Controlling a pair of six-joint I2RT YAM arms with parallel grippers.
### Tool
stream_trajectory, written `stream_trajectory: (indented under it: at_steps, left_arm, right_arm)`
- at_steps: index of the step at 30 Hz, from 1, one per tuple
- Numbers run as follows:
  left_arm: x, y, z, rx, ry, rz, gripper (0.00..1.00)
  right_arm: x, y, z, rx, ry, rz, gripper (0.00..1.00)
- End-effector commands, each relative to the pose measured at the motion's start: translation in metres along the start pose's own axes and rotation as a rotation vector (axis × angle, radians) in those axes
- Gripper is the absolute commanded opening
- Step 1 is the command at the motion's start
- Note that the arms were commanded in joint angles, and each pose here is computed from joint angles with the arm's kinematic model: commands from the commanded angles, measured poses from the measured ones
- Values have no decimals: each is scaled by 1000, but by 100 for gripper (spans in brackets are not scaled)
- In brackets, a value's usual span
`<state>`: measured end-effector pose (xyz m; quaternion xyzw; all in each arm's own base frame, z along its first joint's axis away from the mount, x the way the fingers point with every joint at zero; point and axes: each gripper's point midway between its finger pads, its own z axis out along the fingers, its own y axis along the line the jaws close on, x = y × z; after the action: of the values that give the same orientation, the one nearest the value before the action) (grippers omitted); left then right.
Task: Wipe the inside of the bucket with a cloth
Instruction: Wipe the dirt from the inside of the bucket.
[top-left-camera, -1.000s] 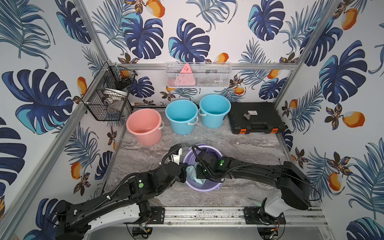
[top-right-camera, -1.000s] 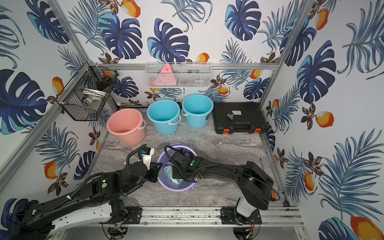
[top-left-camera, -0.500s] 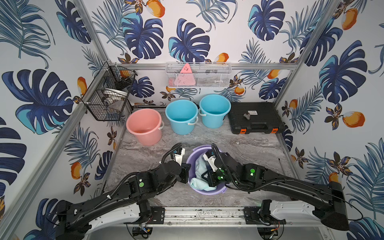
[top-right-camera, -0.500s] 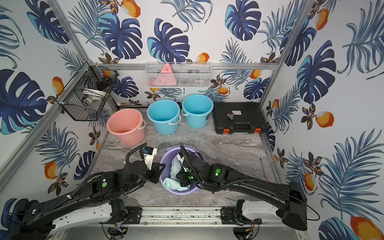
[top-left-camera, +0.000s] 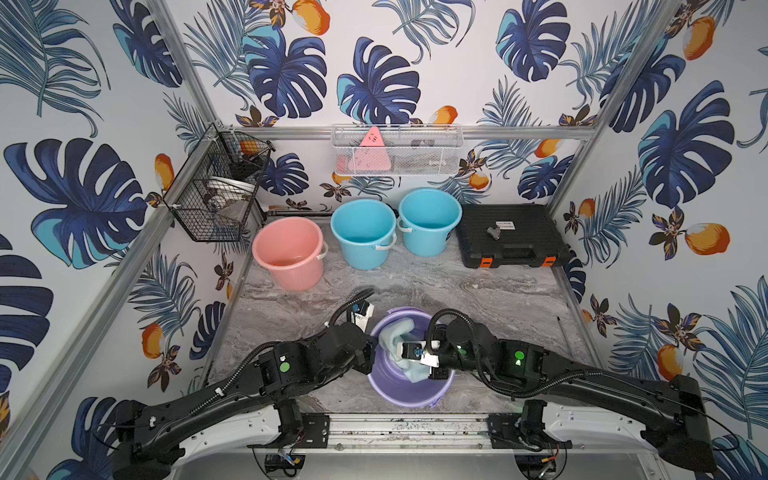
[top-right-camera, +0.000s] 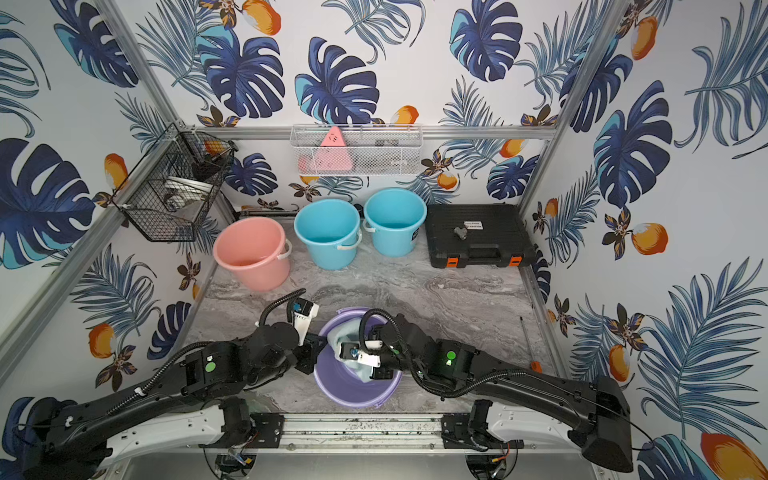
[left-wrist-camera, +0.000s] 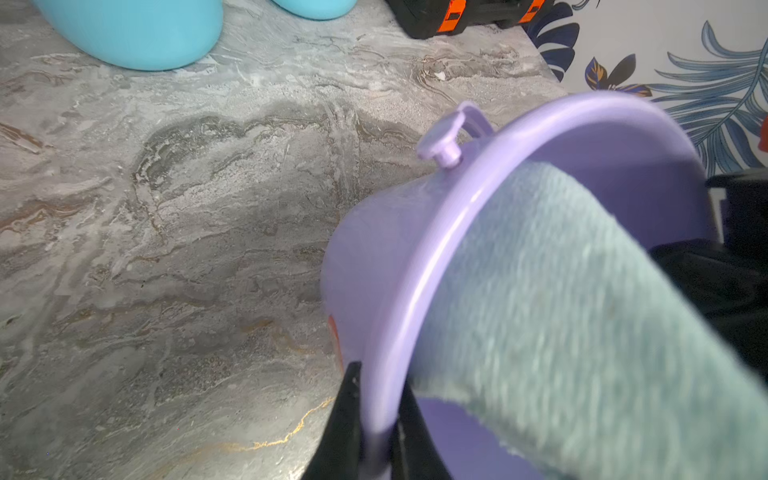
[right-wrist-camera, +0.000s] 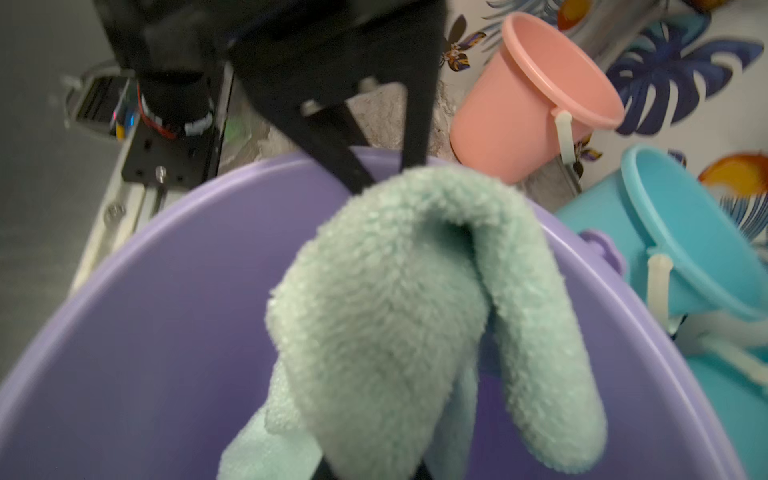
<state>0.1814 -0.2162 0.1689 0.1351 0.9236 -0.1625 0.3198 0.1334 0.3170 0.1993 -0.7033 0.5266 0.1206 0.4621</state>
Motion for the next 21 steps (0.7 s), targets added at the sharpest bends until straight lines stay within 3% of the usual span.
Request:
stream_trajectory:
  at_steps: [1, 9, 14, 21]
  left_arm:
    - [-8, -10, -3, 46, -16, 17, 0]
    - [-2, -12, -2, 56, 13, 35, 0]
    - [-1, -14, -2, 67, 13, 37, 0]
    - [-1, -16, -2, 83, 15, 43, 0]
  right_arm:
    - [3, -6, 5, 48, 19, -509, 0]
    - [-22, -38, 17, 170, 18, -821, 0]
    - [-31, -55, 29, 231, 44, -858, 0]
    - [-7, -26, 59, 68, 63, -851, 0]
